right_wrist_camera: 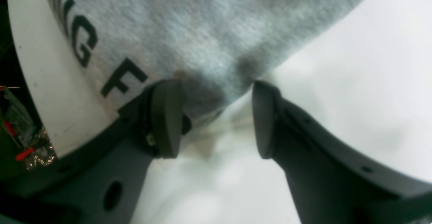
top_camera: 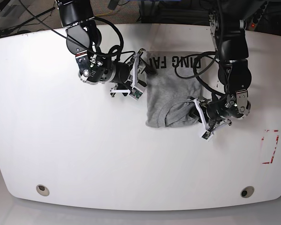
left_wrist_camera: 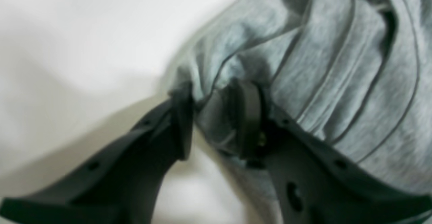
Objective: Fold the T-shirt properly
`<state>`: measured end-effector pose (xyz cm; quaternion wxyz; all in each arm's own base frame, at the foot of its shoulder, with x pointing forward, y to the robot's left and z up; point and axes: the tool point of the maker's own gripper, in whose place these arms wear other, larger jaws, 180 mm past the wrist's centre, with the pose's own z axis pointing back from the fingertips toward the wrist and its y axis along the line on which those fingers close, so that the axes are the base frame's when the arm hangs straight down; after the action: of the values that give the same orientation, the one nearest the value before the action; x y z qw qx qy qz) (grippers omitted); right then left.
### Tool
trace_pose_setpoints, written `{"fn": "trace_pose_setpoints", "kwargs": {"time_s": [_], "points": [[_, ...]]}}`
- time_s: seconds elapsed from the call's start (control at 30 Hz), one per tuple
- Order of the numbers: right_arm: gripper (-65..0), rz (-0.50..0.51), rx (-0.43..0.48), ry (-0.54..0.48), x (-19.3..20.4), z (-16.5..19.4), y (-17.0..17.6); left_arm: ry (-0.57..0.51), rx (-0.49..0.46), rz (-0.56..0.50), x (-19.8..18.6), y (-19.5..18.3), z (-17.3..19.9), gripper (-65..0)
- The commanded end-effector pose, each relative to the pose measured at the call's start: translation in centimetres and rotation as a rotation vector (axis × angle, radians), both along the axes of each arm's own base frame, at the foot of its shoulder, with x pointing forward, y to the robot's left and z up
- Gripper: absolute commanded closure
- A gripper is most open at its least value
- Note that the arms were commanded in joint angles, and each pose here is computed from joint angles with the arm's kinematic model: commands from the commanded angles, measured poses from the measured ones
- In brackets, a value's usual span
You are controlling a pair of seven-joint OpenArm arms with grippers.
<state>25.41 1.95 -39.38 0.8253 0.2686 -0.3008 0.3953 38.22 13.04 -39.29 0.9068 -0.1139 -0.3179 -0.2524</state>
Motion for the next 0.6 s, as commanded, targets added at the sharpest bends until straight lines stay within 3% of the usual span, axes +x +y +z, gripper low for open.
{"fn": "trace_pose_setpoints", "kwargs": {"time_s": [0.0,0.07,0.13,0.37,0.57], "points": [[-30.6,-0.005,0.044,-0.047,1.0,1.6,0.5,-0.05,0.013,0.005,1.3,0.9,1.7,-14.0],[-30.6,-0.005,0.044,-0.047,1.0,1.6,0.5,-0.049,0.014,0.005,1.2,0.9,1.7,-9.0],[-30.6,-0.005,0.044,-0.047,1.0,1.6,0.5,-0.053,0.024,0.004,1.3,1.0,2.0,-9.0],[-30.6,-0.002,0.045,-0.046,1.0,1.6,0.7,-0.089,0.07,-0.008,0.2,1.3,3.4,-30.1],[-30.6,-0.004,0.047,-0.046,1.0,1.7,0.6,-0.093,0.079,-0.021,-0.4,1.0,3.3,-36.9]]}}
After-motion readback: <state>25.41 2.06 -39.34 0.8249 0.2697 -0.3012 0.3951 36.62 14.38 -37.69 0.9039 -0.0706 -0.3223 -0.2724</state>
